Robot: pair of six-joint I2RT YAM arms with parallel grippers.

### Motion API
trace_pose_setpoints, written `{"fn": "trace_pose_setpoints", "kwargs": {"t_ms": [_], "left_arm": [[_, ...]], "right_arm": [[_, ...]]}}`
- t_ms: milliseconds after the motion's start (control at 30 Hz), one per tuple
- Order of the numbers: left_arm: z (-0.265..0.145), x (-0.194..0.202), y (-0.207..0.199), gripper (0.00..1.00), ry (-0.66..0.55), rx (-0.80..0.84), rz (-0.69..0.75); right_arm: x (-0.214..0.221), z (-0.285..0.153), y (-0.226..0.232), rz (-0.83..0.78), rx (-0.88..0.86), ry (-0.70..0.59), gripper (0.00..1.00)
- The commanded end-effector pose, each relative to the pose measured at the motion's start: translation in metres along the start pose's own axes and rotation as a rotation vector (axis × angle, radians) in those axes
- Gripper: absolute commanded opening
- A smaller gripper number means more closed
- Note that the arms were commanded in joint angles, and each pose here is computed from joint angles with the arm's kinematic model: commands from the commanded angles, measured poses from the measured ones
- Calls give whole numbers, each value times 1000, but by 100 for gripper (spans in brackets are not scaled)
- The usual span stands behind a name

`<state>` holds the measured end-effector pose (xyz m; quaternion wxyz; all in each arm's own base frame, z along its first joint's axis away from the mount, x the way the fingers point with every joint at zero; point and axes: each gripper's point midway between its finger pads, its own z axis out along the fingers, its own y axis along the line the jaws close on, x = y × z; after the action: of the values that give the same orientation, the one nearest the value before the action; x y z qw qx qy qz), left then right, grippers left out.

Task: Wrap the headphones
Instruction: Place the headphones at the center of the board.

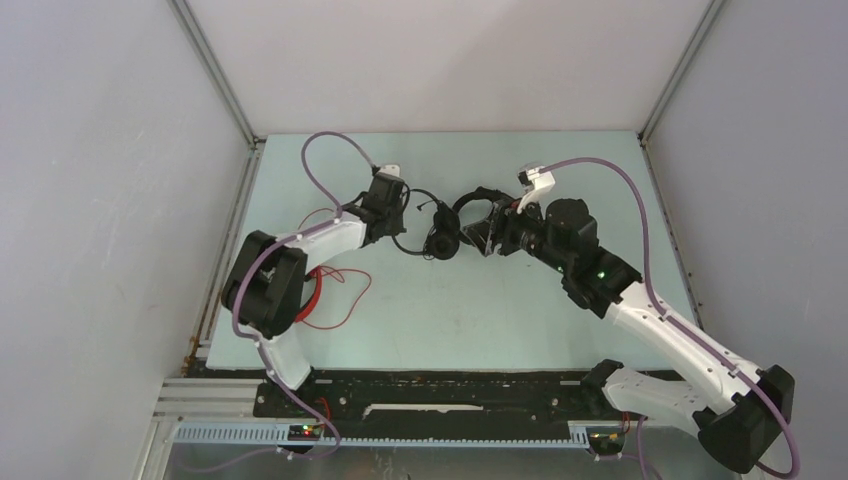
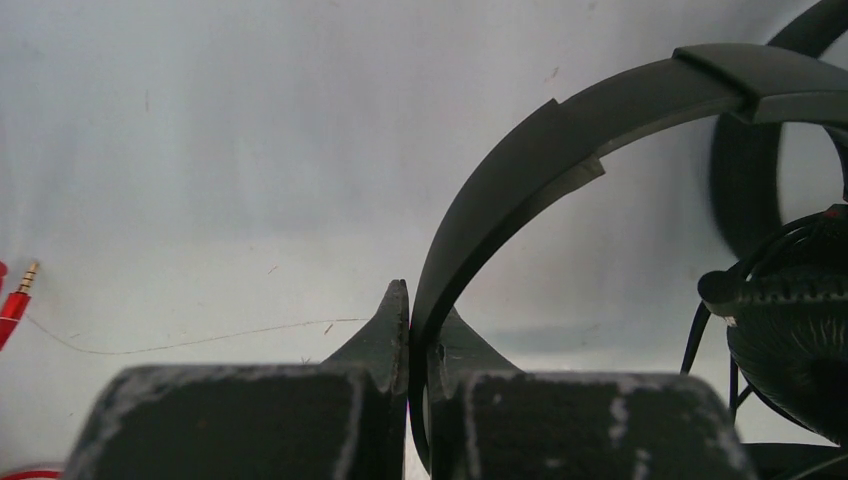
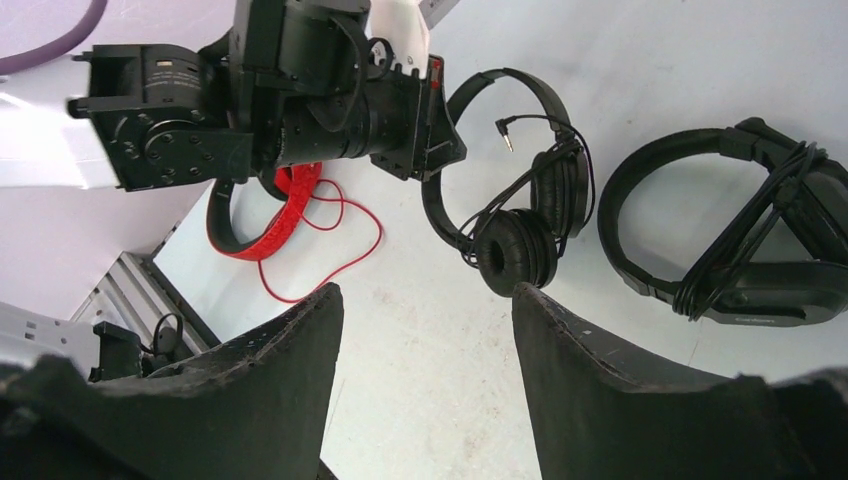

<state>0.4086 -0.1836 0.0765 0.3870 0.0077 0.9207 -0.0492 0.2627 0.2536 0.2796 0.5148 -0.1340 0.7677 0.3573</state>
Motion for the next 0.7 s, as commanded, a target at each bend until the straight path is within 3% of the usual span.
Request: {"fn": "trace_pose_setpoints", "kwargs": {"t_ms": [0, 167, 433, 667], "left_arm": [[14, -11, 2, 0, -19, 7, -74], [27, -4, 11, 0, 15, -4, -89], [39, 10, 17, 9, 74, -17, -82], [38, 11, 18, 27, 94, -22, -79]], "right_arm": [[-8, 3, 2, -5, -18, -28, 65], [-1, 10, -7, 9, 8, -4, 65], [4, 21, -9, 30, -3, 13, 64], [9, 29, -9, 49, -16, 28, 63]]}}
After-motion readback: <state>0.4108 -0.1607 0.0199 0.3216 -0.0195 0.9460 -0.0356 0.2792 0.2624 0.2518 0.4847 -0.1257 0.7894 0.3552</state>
